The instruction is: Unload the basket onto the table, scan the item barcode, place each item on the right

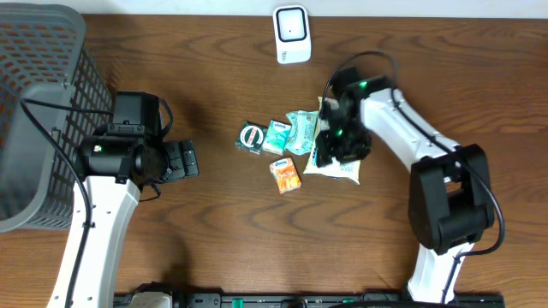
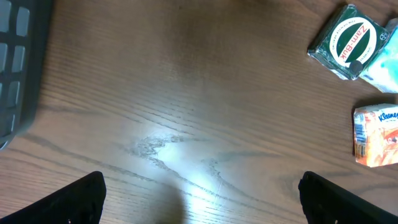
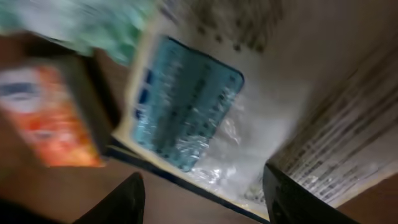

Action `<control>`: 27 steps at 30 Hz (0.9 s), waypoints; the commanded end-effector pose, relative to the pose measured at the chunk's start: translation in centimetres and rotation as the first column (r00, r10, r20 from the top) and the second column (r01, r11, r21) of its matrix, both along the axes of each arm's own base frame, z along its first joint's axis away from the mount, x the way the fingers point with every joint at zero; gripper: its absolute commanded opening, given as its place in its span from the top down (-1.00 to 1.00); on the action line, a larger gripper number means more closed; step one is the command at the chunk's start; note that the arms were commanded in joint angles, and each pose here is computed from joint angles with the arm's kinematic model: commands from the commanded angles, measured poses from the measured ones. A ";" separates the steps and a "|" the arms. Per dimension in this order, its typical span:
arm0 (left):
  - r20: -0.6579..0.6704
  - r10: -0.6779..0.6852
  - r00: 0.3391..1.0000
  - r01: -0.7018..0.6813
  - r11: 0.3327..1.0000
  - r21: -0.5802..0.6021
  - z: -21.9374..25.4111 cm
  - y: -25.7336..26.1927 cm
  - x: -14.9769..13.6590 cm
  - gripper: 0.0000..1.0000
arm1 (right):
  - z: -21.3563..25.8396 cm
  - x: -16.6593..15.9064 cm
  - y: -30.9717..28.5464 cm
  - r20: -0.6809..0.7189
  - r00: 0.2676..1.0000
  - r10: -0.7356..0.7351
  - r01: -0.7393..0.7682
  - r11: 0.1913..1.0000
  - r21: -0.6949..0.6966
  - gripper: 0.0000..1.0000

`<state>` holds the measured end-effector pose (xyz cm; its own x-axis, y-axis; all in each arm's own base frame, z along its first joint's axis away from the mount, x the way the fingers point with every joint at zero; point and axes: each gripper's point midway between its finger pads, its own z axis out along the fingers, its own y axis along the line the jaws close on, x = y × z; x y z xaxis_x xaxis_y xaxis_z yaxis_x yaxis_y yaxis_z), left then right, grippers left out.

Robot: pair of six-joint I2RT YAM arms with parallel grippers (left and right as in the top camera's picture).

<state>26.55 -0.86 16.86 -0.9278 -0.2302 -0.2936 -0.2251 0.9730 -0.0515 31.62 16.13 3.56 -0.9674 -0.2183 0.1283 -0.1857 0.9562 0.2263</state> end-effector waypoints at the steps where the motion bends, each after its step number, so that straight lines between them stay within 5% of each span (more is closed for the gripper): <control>1: -0.010 0.010 1.000 -0.010 1.000 0.002 -0.3 0.0 -0.1 -0.96 | -1.3 0.0 -2.8 0.029 0.995 -0.093 0.097 0.976 -0.198 -0.12; 18: -0.010 0.010 1.000 -0.010 1.000 0.002 -0.3 0.0 -0.1 -0.96 | -0.3 -0.5 -9.3 0.038 0.980 -0.194 0.192 0.882 -0.430 -0.21; 27: -0.010 0.010 1.000 -0.010 1.000 0.002 -0.3 0.0 -0.1 -0.95 | 2.8 0.3 -5.6 -0.023 0.987 -0.161 0.152 0.961 -0.231 -0.25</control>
<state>26.55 -0.87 16.86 -0.9278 -0.2302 -0.2935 -0.2250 0.9730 -0.0518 31.25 8.10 5.32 -0.9772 0.0366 0.2094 0.0122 0.9931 -0.1167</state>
